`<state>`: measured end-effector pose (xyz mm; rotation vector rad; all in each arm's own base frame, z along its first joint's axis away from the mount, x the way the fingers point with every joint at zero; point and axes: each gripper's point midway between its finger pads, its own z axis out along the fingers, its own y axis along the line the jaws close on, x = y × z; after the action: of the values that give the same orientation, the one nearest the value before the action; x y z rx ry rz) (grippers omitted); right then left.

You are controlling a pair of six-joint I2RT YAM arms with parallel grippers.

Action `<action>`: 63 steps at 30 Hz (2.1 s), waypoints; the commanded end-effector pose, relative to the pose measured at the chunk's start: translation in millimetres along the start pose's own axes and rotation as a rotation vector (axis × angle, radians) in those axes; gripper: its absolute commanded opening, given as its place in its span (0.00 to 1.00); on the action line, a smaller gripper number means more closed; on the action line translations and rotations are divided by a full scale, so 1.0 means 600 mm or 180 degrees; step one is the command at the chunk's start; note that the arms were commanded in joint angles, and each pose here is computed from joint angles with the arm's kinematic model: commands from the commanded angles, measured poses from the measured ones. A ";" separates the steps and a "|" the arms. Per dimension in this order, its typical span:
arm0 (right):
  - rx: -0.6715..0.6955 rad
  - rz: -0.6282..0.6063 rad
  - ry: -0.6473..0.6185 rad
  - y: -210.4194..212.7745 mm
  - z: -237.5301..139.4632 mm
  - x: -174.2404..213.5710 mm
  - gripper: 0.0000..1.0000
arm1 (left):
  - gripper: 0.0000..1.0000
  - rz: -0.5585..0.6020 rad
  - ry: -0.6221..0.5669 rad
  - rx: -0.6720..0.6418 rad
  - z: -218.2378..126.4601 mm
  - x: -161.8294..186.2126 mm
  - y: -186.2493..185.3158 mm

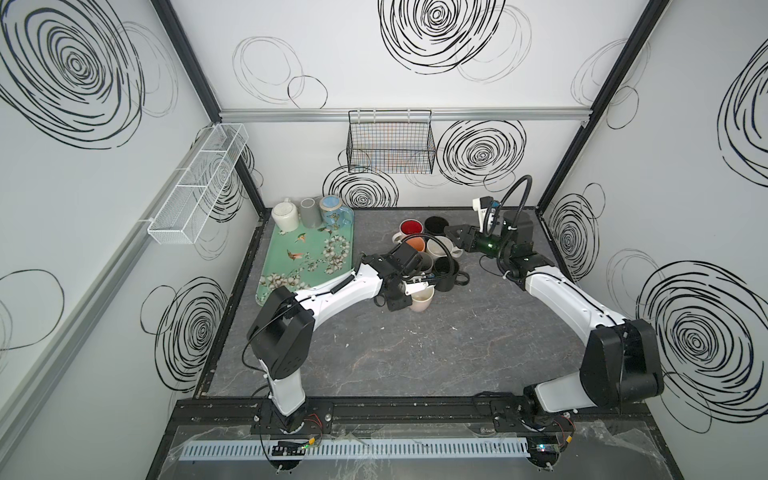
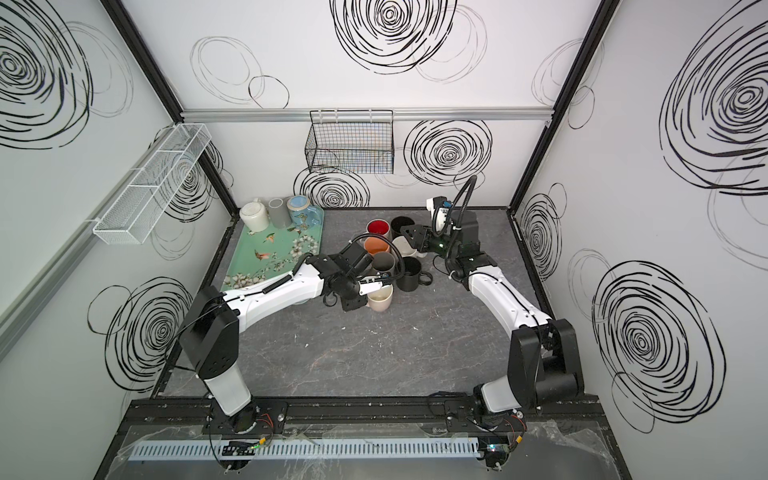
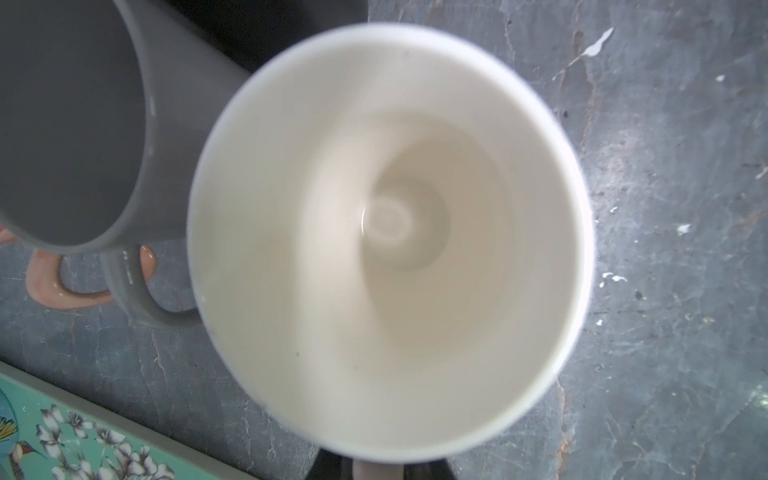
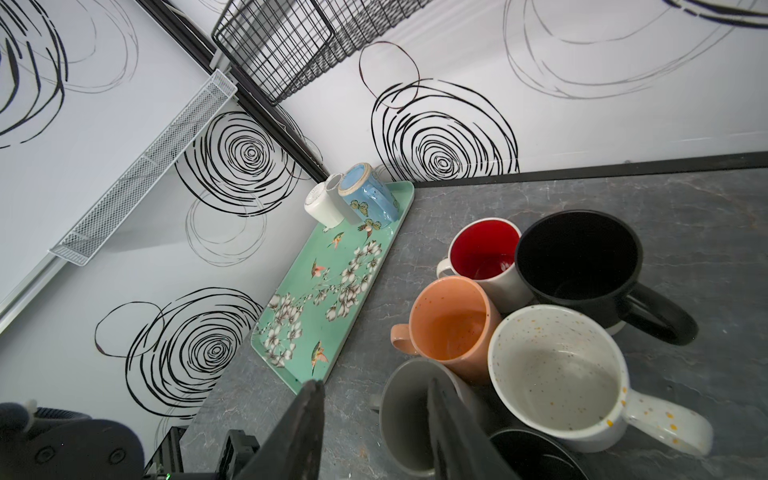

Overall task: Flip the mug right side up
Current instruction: 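Rotate the pink mug upright with left gripper while right gripper withdraws, then release the pink mug and move both grippers back over the tray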

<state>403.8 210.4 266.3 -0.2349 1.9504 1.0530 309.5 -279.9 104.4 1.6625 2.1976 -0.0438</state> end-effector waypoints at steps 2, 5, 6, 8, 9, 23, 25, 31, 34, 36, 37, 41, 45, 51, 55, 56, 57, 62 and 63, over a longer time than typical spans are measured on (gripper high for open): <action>-0.0034 -0.0008 0.0106 0.005 0.016 0.011 0.44 | 0.00 0.0017 -0.0269 -0.0209 -0.023 -0.036 0.041; -0.0067 -0.0005 0.0139 0.009 0.025 0.013 0.44 | 0.00 0.0001 -0.0276 -0.0209 -0.016 -0.036 0.046; -0.0083 -0.0011 0.0153 0.011 0.027 0.014 0.43 | 0.00 0.0003 -0.0269 -0.0210 -0.012 -0.037 0.048; -0.0105 -0.0034 0.0168 0.016 0.031 0.015 0.44 | 0.00 -0.0007 -0.0263 -0.0214 -0.006 -0.037 0.051; -0.0107 -0.0038 0.0178 0.016 0.033 0.016 0.43 | 0.00 -0.0017 -0.0258 -0.0217 -0.002 -0.036 0.053; -0.0070 -0.0117 0.0238 0.024 0.040 0.023 0.41 | 0.40 -0.0157 -0.0337 -0.0335 0.006 -0.031 0.076; -0.0051 -0.0159 0.0248 0.027 0.043 0.023 0.41 | 0.43 -0.0162 -0.0368 -0.0352 -0.003 -0.032 0.077; -0.0039 -0.0242 0.0297 0.036 0.056 0.026 0.42 | 0.49 -0.0234 -0.0525 -0.0437 -0.056 -0.035 0.088; -0.0048 -0.0267 0.0311 0.042 0.065 0.027 0.42 | 0.54 -0.0291 -0.0667 -0.0602 -0.092 -0.031 0.108; -0.0053 -0.0305 0.0323 0.048 0.074 0.027 0.42 | 0.56 -0.0385 -0.0780 -0.0713 -0.115 -0.023 0.128; -0.0057 -0.0329 0.0341 0.052 0.080 0.028 0.42 | 0.57 -0.0471 -0.0858 -0.0752 -0.127 -0.018 0.141; -0.0023 -0.0464 0.0382 0.070 0.103 0.033 0.42 | 0.63 -0.0911 -0.1144 -0.0903 -0.173 0.008 0.200; -0.0008 -0.0632 0.0414 0.097 0.134 0.042 0.42 | 0.68 -0.1454 -0.1327 -0.1156 -0.207 0.054 0.275; -0.0099 -0.0816 0.0548 0.138 0.202 0.071 0.42 | 0.70 -0.2283 -0.1409 -0.1528 -0.227 0.131 0.391; -0.0217 -0.0873 0.0688 0.164 0.251 0.098 0.42 | 0.70 -0.2831 -0.1367 -0.1723 -0.222 0.182 0.466; -0.0252 -0.0876 0.0728 0.172 0.262 0.106 0.43 | 0.70 -0.2999 -0.1378 -0.1742 -0.217 0.195 0.486; -0.0279 -0.0881 0.0759 0.177 0.271 0.112 0.43 | 0.70 -0.3167 -0.1405 -0.1745 -0.213 0.207 0.504; -0.0314 -0.0922 0.0816 0.190 0.311 0.135 0.43 | 0.68 -0.3944 -0.1510 -0.1767 -0.183 0.274 0.586; -0.0314 -0.0926 0.0824 0.190 0.320 0.138 0.44 | 0.67 -0.4070 -0.1552 -0.1719 -0.173 0.283 0.601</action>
<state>409.1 432.4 211.0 -0.6979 2.0455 0.9711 555.1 -12.0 214.6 0.0445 2.2366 -0.0679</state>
